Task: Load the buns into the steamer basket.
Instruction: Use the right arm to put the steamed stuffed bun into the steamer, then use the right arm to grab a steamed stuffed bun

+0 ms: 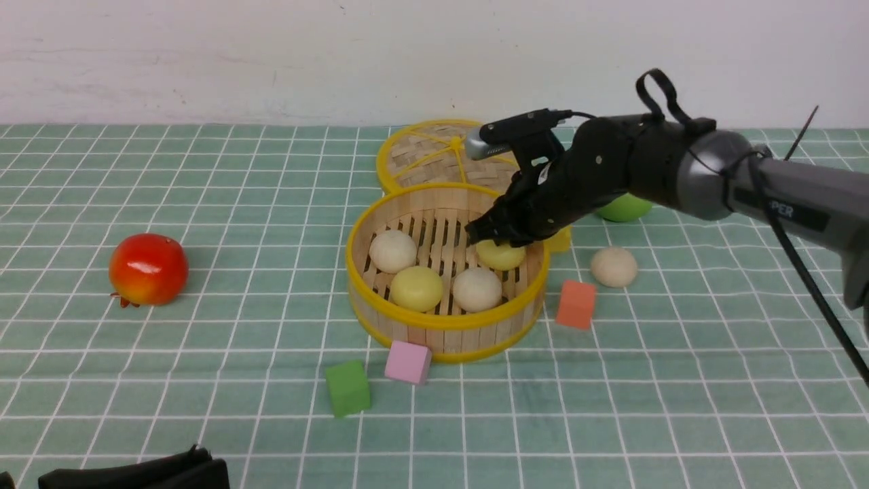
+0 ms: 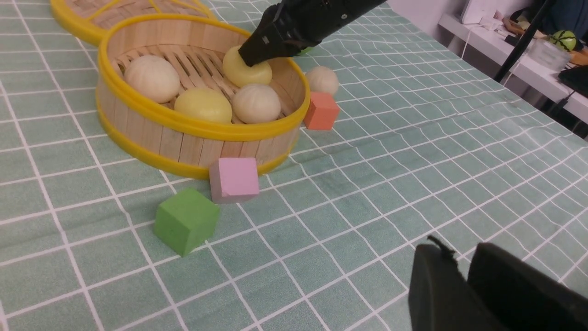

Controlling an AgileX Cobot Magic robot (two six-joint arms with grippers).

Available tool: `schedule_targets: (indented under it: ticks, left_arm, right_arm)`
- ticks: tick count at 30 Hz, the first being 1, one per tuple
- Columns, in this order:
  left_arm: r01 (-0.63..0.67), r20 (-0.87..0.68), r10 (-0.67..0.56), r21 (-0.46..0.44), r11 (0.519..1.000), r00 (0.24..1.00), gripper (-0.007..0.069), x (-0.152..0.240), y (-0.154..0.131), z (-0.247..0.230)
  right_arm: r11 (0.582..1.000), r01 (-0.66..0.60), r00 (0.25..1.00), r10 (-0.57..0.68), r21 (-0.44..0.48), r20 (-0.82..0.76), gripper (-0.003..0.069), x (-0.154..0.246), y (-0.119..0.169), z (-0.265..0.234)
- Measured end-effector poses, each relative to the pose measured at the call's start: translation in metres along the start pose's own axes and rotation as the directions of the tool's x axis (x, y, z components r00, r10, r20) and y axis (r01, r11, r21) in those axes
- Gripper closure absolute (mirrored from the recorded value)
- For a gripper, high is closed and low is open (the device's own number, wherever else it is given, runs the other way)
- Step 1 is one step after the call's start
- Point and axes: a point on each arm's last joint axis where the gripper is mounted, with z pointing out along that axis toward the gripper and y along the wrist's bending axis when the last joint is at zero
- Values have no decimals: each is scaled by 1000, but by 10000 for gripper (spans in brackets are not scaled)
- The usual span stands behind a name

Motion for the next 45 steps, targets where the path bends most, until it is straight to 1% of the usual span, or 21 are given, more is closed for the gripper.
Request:
schedule_targets:
  ticks: [1, 2, 3, 4, 5, 6, 8, 11, 13, 14, 15, 16, 18, 21, 23, 26, 27, 30, 33, 39, 45]
  left_arm:
    - [0, 0, 0, 0, 1000, 1000, 516, 0, 0, 0]
    - [0, 0, 0, 0, 1000, 1000, 515, 0, 0, 0]
    - [0, 0, 0, 0, 1000, 1000, 514, 0, 0, 0]
    - [0, 0, 0, 0, 1000, 1000, 514, 0, 0, 0]
    - [0, 0, 0, 0, 1000, 1000, 513, 0, 0, 0]
    - [0, 0, 0, 0, 1000, 1000, 512, 0, 0, 0]
    - [0, 0, 0, 0, 1000, 1000, 512, 0, 0, 0]
    - [0, 0, 0, 0, 1000, 1000, 512, 0, 0, 0]
    - [0, 0, 0, 0, 1000, 1000, 512, 0, 0, 0]
    - [0, 0, 0, 0, 1000, 1000, 512, 0, 0, 0]
    - [0, 0, 0, 0, 1000, 1000, 512, 0, 0, 0]
    - [0, 0, 0, 0, 1000, 1000, 512, 0, 0, 0]
    - [0, 0, 0, 0, 1000, 1000, 512, 0, 0, 0]
    - [0, 0, 0, 0, 1000, 1000, 512, 0, 0, 0]
    - [0, 0, 0, 0, 1000, 1000, 510, 0, 0, 0]
    - [0, 0, 0, 0, 1000, 1000, 505, 0, 0, 0]
    - [0, 0, 0, 0, 1000, 1000, 505, 0, 0, 0]
    - [0, 0, 0, 0, 1000, 1000, 502, 0, 0, 0]
    - [0, 0, 0, 0, 1000, 1000, 498, 0, 0, 0]
    - [0, 0, 0, 0, 1000, 1000, 494, 0, 0, 0]
    - [0, 0, 0, 0, 1000, 1000, 495, 0, 0, 0]
  right_arm:
    - [1000, 6, 1000, -6, 4, 1, 499, 1, -1, 1]
    - [1000, 8, 1000, -8, 6, 3, 477, 0, -1, 1]
    - [1000, 11, 1000, -11, 7, 4, 421, 0, -1, 1]
    - [1000, 11, 1000, -11, 7, 4, 412, 0, -1, 1]
    - [1000, 11, 1000, -11, 7, 6, 379, 0, -1, 0]
    - [1000, 11, 1000, -11, 6, 6, 322, -2, 0, -3]
    - [1000, 7, 1000, -7, -3, 11, 244, -8, 2, -17]
    - [1000, 19, 999, -19, -7, 50, 188, -24, 6, -51]
    - [998, 60, 995, -61, 17, 80, 173, -35, 5, -79]
    - [994, 93, 991, -97, 49, 90, 173, -41, 1, -98]
    - [993, 105, 989, -111, 61, 95, 173, -43, 0, -103]
    - [986, 131, 986, -140, 99, 91, 176, -46, -6, -116]
    - [974, 134, 989, -144, 183, 41, 199, -44, -29, -127]
    - [970, -3, 997, 22, 242, -78, 242, -25, -64, -119]
    - [961, -76, 978, 124, 265, -167, 276, -6, -85, -103]
    - [955, -167, 943, 227, 247, -242, 321, 14, -100, -76]
    - [954, -173, 942, 232, 243, -242, 321, 15, -101, -75]
    - [953, -243, 932, 281, 183, -227, 342, 21, -103, -56]
    - [951, -271, 936, 296, 145, -191, 344, 18, -101, -52]
    - [950, -282, 944, 300, 131, -139, 344, 15, -101, -47]
    - [953, -270, 943, 290, 135, -164, 344, 25, -104, -29]
